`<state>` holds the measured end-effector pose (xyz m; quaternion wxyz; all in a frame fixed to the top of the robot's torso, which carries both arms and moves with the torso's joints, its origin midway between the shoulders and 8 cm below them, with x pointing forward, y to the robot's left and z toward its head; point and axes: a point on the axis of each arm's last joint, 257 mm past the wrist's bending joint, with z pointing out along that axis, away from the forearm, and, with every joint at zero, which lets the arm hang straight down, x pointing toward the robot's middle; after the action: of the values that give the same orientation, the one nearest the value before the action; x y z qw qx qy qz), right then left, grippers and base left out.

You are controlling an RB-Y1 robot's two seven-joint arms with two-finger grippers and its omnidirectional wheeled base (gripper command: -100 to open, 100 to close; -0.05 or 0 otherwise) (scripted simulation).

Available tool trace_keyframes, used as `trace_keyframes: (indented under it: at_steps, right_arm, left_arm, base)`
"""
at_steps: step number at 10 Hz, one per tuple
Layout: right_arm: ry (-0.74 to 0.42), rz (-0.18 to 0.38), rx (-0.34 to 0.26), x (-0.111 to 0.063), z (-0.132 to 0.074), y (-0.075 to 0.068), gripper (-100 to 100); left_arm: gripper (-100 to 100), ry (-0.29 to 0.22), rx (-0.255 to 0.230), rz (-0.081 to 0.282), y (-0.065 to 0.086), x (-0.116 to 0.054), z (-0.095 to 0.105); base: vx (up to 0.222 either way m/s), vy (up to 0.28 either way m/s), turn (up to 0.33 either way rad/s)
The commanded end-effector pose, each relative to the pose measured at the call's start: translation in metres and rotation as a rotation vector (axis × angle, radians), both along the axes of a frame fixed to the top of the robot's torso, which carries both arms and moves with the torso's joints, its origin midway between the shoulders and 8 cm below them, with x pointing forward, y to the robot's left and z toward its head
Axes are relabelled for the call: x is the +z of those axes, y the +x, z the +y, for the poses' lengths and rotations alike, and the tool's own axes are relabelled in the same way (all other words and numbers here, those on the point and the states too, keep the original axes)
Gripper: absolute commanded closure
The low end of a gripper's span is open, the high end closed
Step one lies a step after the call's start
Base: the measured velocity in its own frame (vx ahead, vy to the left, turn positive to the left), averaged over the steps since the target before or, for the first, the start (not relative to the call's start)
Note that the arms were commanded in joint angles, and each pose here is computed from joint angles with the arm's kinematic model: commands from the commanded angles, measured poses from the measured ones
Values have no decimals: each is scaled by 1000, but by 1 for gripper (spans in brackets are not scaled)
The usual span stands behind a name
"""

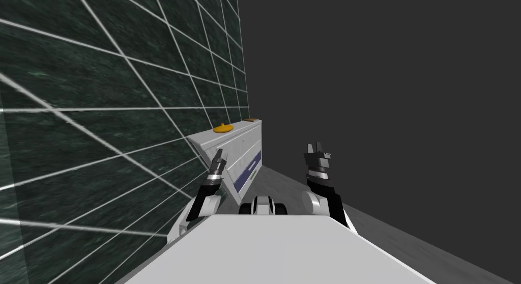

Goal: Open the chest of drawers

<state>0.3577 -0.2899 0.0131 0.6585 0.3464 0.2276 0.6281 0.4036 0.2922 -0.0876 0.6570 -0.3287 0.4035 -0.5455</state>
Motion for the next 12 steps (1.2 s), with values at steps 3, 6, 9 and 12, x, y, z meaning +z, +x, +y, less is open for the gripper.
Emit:
trace_keyframes:
  at_steps: [3, 6, 9, 12]
  right_arm:
    - [0, 0, 0, 0, 0, 0, 0]
    - [0, 0, 0, 0, 0, 0, 0]
    - [0, 0, 0, 0, 0, 0, 0]
    - [0, 0, 0, 0, 0, 0, 0]
  left_arm:
    - [-100, -11, 0, 79, 13, -51, 2]
    - [-100, -19, 1, 115, 16, -74, 2]
    - [-100, -25, 0, 148, 19, -95, 1]
    - [-100, -28, -1, 181, 21, -117, 1]
  base:
    - [48, 3, -39]
    - [30, -3, -26]
    - [48, 6, -23]
    - [30, 4, -26]
